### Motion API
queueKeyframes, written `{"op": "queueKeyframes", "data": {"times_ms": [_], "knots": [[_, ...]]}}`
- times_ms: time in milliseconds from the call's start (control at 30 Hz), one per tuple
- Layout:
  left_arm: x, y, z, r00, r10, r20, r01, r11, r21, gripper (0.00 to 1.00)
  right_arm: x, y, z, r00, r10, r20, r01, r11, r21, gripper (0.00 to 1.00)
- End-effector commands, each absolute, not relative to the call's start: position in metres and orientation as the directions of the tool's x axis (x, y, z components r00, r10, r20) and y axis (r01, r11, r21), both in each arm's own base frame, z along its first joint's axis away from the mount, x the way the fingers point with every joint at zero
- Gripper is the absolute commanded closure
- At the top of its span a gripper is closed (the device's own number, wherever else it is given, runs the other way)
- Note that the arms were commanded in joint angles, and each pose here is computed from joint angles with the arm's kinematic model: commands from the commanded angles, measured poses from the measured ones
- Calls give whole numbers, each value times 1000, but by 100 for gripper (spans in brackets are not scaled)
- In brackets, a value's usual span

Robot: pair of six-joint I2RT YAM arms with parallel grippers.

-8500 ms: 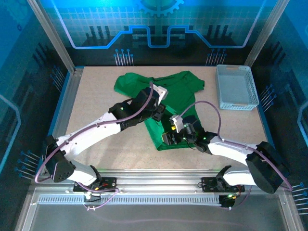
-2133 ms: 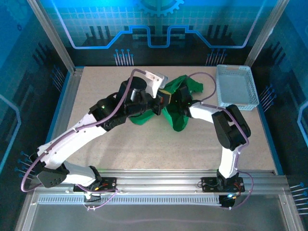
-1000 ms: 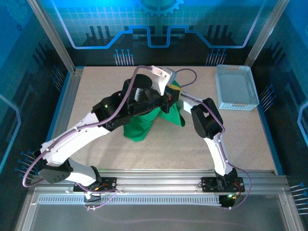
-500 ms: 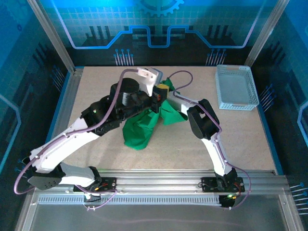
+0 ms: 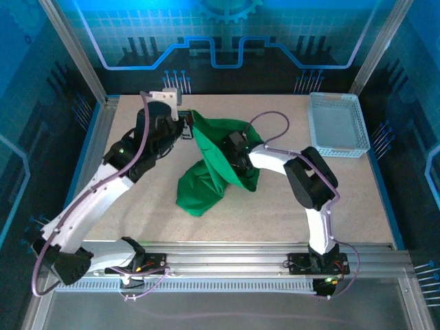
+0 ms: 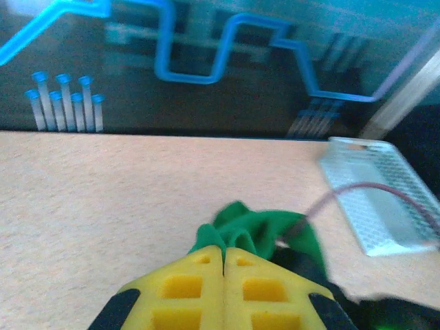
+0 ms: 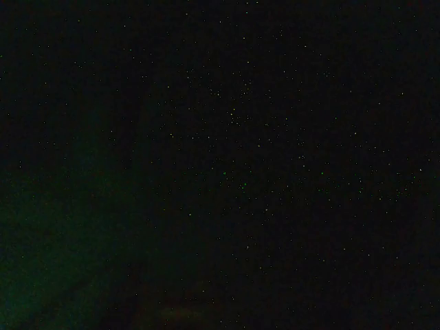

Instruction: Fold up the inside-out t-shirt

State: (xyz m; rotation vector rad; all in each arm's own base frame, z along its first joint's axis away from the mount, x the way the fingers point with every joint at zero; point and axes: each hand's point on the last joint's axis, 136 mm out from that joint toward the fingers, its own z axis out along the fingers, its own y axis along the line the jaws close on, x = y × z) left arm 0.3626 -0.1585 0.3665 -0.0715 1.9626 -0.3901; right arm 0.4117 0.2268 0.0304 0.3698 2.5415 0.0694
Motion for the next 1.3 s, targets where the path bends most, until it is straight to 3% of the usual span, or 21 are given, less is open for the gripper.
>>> {"op": "queueKeyframes", "data": {"times_ms": [0, 167, 400, 600, 667, 867, 1000, 1267], "knots": [[391, -135, 315, -519, -282, -807, -18, 947, -320, 100, 417, 257, 84, -750, 243, -615, 88, 958, 272, 100], [426, -123, 234, -682, -276, -677, -127, 957, -262, 100, 396, 270, 123, -705, 225, -673, -68, 922, 380, 100], [443, -135, 149, -829, -266, -491, -159, 956, -248, 98, 378, 288, 165, -688, 212, -694, -268, 815, 514, 100], [438, -143, 121, -878, -245, -410, -152, 957, -246, 78, 368, 299, 199, -639, 223, -736, -412, 709, 572, 100], [433, -149, 128, -870, -229, -437, -119, 957, -264, 72, 368, 298, 201, -640, 216, -737, -412, 714, 567, 100], [399, -190, 197, -697, -141, -703, 177, 917, -358, 41, 369, 297, 192, -647, 196, -736, -416, 718, 557, 100], [384, -216, 216, -637, -74, -767, 323, 878, -353, 20, 370, 298, 186, -651, 177, -738, -418, 728, 544, 100], [409, -226, 198, -686, -35, -727, 282, 908, -310, 21, 358, 310, 175, -660, 102, -745, -456, 734, 504, 100]]}}
